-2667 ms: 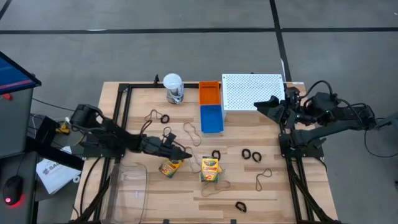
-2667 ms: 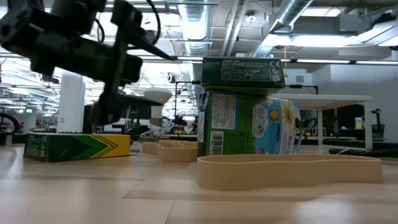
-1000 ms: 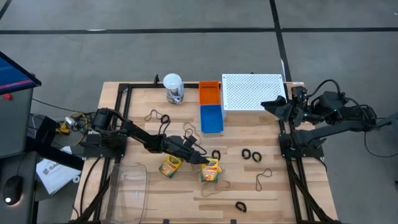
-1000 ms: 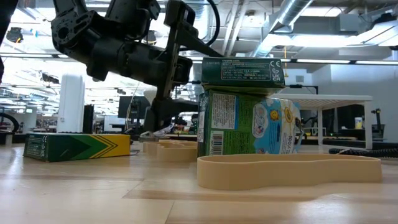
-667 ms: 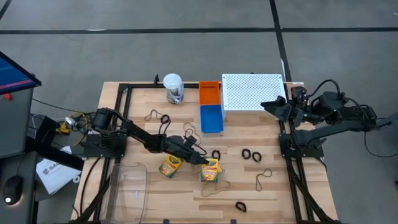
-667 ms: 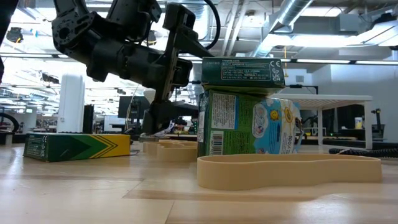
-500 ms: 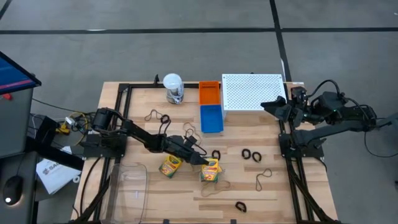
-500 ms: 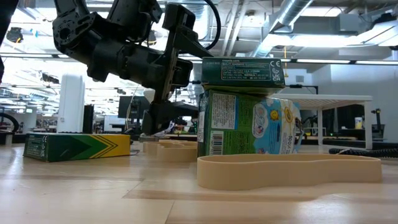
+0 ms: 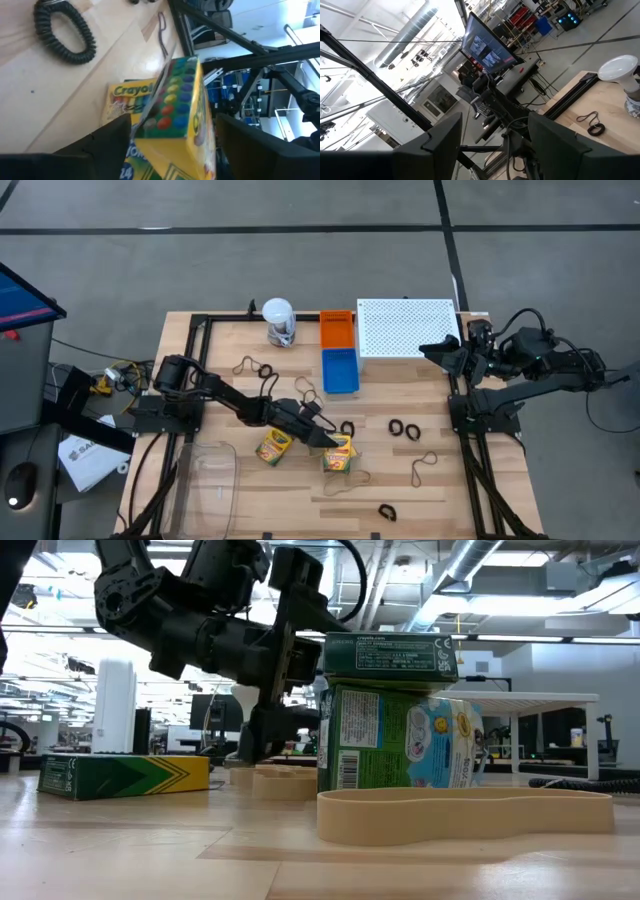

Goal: Pick & Place Office Desk Supplies
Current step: Put the box of crayons into the transparent bin

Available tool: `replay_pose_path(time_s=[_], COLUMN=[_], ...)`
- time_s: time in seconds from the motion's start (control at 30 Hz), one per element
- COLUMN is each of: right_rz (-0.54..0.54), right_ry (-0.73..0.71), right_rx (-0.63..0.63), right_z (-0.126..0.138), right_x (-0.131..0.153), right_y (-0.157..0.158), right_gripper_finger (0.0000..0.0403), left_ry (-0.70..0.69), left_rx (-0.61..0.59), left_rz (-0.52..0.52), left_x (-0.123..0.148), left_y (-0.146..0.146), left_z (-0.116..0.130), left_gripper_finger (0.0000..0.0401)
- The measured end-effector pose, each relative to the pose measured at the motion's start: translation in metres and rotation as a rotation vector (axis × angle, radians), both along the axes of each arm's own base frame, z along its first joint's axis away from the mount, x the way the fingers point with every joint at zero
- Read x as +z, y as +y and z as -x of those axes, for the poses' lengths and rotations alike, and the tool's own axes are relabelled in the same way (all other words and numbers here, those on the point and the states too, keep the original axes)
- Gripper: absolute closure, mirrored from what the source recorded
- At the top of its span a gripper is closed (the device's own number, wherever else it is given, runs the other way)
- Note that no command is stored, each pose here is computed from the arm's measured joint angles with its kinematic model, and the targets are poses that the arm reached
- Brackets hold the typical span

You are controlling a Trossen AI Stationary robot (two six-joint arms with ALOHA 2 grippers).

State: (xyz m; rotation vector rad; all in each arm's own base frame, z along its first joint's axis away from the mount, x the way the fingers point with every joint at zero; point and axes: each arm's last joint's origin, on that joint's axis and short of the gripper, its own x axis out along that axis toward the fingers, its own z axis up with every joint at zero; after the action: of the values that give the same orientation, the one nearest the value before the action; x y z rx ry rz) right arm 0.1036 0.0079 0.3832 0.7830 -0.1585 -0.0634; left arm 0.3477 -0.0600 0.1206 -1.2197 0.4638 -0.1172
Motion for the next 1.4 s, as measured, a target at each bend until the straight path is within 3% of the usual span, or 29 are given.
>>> replay_pose_path(time_s=[0.5, 0.67, 0.8, 1.03, 1.23, 1.4], right_rz=[0.0, -0.001, -0.001, 0.0, 0.007, 0.023], right_ry=[0.004, 0.003, 0.003, 0.002, 0.0, 0.001], right_rx=[-0.002, -0.003, -0.003, -0.002, -0.003, -0.007], right_z=[0.0, 0.0, 0.0, 0.0, 0.0, 0.0], right_x=[0.0, 0.0, 0.0, 0.0, 0.0, 0.0], right_y=[0.0, 0.0, 0.0, 0.0, 0.0, 0.0], right_gripper_finger=[0.0179, 0.0179, 0.0179, 0.0179, 0.0179, 0.0179], left_ry=[-0.049, -0.1, -0.159, -0.244, -0.335, -0.262], left_rx=[-0.035, -0.025, -0.084, -0.164, -0.233, -0.297], left_rz=[0.01, 0.012, 0.04, 0.075, 0.077, 0.015], left_x=[0.004, 0.008, 0.014, 0.027, 0.069, 0.109], left_y=[0.002, 0.012, 0.016, 0.015, 0.014, 0.015], left_z=[-0.003, -0.005, -0.006, -0.005, 0.005, 0.03], left_gripper_finger=[0.0316, 0.0314, 0.0302, 0.0315, 0.0311, 0.0314])
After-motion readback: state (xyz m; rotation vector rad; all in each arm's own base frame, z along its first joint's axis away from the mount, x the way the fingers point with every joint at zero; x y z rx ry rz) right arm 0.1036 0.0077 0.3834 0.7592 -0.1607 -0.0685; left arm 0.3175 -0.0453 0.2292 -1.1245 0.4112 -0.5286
